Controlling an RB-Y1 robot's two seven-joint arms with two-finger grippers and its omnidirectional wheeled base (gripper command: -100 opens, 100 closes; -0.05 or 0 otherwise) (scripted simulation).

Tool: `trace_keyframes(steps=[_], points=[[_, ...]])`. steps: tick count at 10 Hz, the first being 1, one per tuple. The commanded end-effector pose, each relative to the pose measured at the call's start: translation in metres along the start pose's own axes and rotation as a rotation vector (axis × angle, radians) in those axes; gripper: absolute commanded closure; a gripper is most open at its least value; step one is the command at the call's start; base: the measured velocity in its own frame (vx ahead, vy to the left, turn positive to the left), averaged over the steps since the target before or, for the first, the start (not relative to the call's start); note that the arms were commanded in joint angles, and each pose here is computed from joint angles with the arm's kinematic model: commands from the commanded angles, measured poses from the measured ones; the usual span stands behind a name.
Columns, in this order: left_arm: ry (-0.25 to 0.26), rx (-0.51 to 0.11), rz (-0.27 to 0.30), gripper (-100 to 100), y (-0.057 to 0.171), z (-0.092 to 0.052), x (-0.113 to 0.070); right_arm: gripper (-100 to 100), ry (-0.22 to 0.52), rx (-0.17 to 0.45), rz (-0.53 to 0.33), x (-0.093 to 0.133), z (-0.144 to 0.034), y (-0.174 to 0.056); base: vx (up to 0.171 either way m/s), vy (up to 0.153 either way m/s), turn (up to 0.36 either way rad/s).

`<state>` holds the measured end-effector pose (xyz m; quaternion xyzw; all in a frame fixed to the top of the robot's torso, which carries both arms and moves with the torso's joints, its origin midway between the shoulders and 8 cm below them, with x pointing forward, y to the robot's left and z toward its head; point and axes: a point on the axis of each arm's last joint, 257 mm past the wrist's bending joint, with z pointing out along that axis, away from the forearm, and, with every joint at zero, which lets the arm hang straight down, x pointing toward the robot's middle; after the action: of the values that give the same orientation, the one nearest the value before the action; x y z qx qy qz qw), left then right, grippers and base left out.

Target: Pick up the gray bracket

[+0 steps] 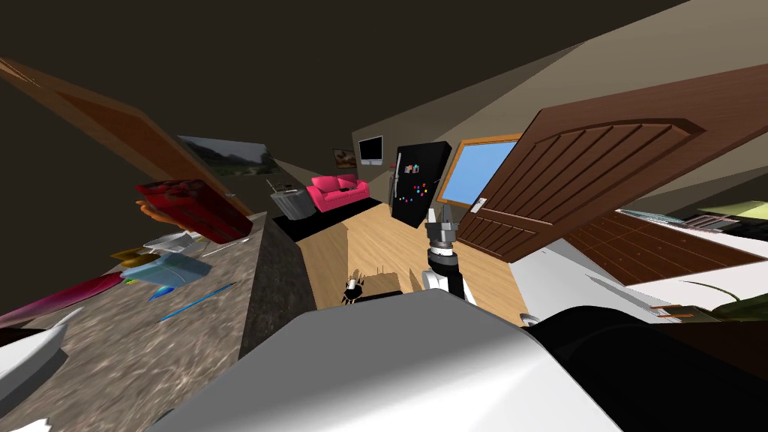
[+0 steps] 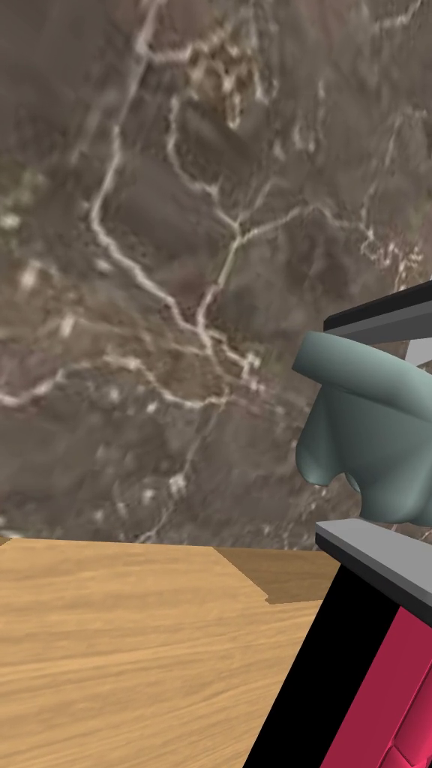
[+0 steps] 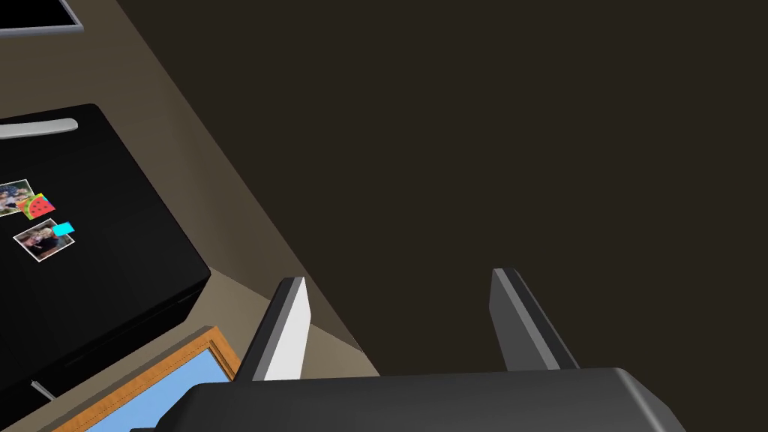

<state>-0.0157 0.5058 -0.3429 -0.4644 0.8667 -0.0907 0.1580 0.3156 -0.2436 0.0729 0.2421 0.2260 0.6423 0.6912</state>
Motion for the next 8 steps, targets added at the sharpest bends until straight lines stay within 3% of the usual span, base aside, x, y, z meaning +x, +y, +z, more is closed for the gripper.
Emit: trace_keyframes(steps=[1,2,7,8], points=[[0.000,0.000,0.000,0,0.000,0.000,0.000,0,0.000,0.000,0.000,0.000,0.000,0.000,0.000,0.000,0.000],[0.001,0.003,0.000,100,-0.005,-0.005,-0.002,0,0.000,0.000,0.000,0.000,0.000,0.000,-0.007,-0.001,0.033],[0.003,0.003,0.006,100,-0.011,-0.013,-0.005,0,0.000,0.000,0.000,0.000,0.000,0.000,-0.016,-0.001,0.018],[0.003,0.004,0.005,0,-0.012,-0.014,-0.005,0,0.000,0.000,0.000,0.000,0.000,0.000,0.000,0.000,0.000]])
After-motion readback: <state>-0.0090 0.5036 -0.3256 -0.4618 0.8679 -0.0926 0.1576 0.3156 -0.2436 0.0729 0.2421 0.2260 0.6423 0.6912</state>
